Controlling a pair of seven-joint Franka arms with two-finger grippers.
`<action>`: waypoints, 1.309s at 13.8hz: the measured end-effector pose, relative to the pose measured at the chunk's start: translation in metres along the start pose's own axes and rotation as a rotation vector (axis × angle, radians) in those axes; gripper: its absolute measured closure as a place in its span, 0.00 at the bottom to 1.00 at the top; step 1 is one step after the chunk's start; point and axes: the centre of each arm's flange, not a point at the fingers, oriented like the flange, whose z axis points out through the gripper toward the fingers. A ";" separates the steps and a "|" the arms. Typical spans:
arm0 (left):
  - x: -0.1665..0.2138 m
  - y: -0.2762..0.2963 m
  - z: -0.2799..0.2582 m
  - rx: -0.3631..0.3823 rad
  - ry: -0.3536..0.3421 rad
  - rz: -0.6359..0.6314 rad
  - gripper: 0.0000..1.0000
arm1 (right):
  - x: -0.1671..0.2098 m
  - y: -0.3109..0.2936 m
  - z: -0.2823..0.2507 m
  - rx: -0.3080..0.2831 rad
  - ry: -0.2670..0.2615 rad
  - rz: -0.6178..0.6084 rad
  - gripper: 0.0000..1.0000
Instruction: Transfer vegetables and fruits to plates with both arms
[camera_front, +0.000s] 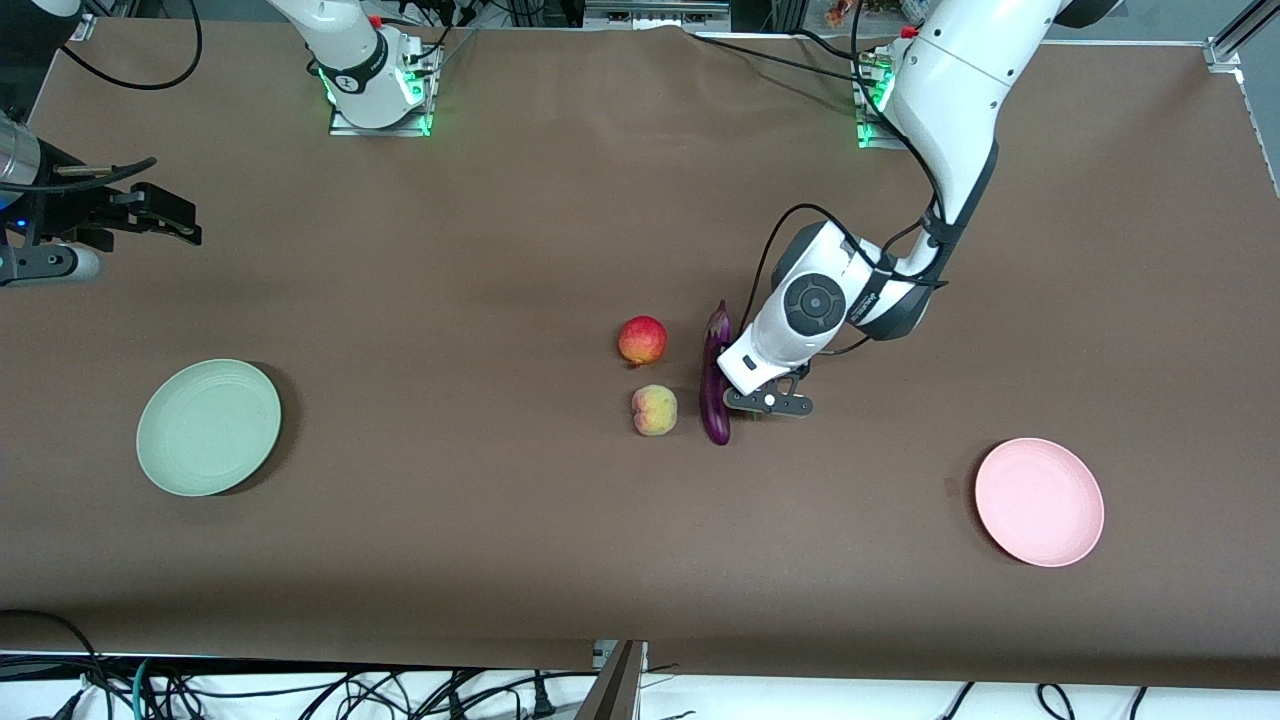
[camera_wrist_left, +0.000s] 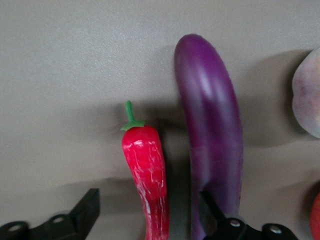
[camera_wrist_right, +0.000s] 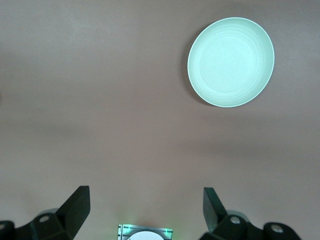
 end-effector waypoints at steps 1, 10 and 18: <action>0.001 -0.002 -0.001 0.003 0.002 0.000 0.22 | 0.000 0.000 0.000 0.000 0.000 0.000 0.00; 0.003 -0.006 0.008 0.002 0.010 -0.006 0.32 | 0.009 -0.002 0.011 0.020 -0.011 -0.005 0.00; 0.013 -0.023 -0.020 0.020 -0.003 -0.031 0.77 | 0.079 -0.183 0.099 0.033 0.055 0.059 0.00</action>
